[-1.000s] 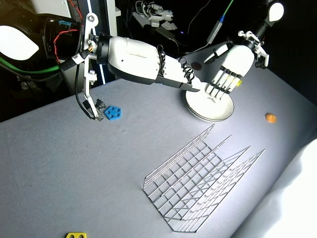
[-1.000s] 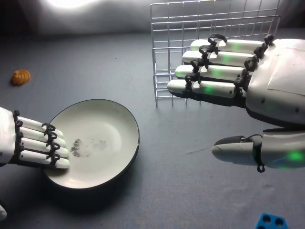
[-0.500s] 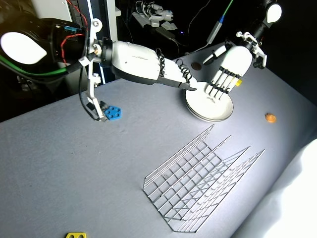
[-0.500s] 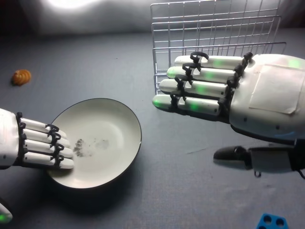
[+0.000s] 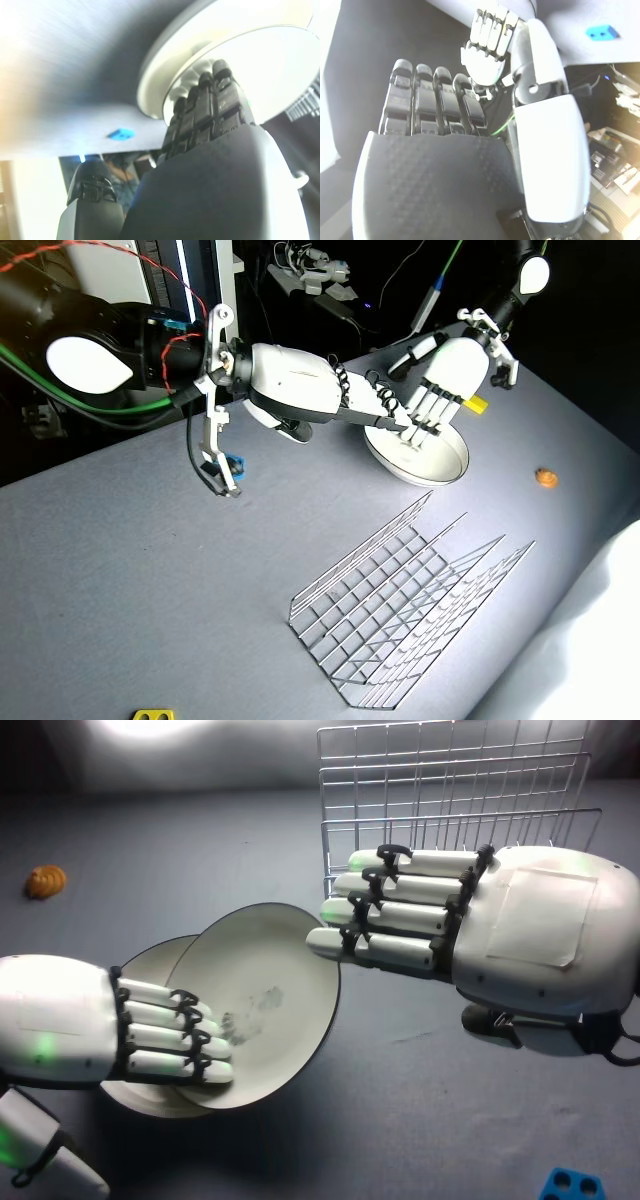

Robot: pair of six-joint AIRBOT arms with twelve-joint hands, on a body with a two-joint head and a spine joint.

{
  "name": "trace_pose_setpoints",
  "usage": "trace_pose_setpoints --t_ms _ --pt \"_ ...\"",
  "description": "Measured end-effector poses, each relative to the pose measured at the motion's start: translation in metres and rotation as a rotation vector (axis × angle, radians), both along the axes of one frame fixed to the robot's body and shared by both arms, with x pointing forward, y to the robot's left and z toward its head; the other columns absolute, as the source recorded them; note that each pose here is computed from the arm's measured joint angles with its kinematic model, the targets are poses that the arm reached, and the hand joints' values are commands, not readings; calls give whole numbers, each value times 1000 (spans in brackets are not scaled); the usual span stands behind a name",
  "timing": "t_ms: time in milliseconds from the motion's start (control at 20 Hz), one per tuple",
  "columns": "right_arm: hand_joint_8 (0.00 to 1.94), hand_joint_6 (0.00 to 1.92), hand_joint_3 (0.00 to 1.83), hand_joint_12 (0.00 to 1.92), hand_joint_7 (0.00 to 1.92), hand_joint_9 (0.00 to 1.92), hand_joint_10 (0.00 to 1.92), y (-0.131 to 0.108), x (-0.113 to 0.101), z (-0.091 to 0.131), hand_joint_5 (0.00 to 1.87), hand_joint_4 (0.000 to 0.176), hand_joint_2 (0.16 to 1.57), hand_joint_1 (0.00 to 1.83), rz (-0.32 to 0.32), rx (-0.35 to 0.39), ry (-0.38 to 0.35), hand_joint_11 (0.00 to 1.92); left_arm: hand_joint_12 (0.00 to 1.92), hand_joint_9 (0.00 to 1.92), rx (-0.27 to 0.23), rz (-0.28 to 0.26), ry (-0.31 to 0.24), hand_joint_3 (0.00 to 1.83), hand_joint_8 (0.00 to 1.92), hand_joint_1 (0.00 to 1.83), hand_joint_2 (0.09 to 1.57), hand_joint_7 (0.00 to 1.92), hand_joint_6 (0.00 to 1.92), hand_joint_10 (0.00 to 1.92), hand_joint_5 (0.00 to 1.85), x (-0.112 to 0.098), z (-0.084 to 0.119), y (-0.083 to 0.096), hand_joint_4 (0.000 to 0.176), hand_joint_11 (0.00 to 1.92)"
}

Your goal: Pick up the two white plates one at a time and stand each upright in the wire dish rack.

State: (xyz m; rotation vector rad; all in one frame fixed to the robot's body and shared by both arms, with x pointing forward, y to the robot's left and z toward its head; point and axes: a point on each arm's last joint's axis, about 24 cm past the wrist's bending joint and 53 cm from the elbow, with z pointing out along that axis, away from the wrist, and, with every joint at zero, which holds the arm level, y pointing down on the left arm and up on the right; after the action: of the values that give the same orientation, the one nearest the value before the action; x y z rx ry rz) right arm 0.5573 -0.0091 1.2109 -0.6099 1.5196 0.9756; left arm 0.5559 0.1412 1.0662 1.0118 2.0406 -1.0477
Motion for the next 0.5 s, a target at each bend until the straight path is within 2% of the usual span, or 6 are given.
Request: trace_pose_setpoints --t_ms 300,450,500 --pt "0 0 0 0 0 0 0 22 5 -23 0 0 1079 1232 33 -29 -3 0 207 25 -36 -3 -3 1 3 0 1120 45 1 4 52 2 4 -18 0 0" --pt "0 0 0 0 0 0 0 31 7 -24 0 0 1084 1245 44 -13 -10 0 301 51 -37 -8 -6 1 5 0 1121 70 4 6 74 2 4 -19 0 0" --pt "0 0 0 0 0 0 0 34 9 -23 0 0 1090 1237 47 -3 -18 0 189 16 -38 -8 -6 0 7 0 1113 41 5 3 48 2 4 -19 0 0"
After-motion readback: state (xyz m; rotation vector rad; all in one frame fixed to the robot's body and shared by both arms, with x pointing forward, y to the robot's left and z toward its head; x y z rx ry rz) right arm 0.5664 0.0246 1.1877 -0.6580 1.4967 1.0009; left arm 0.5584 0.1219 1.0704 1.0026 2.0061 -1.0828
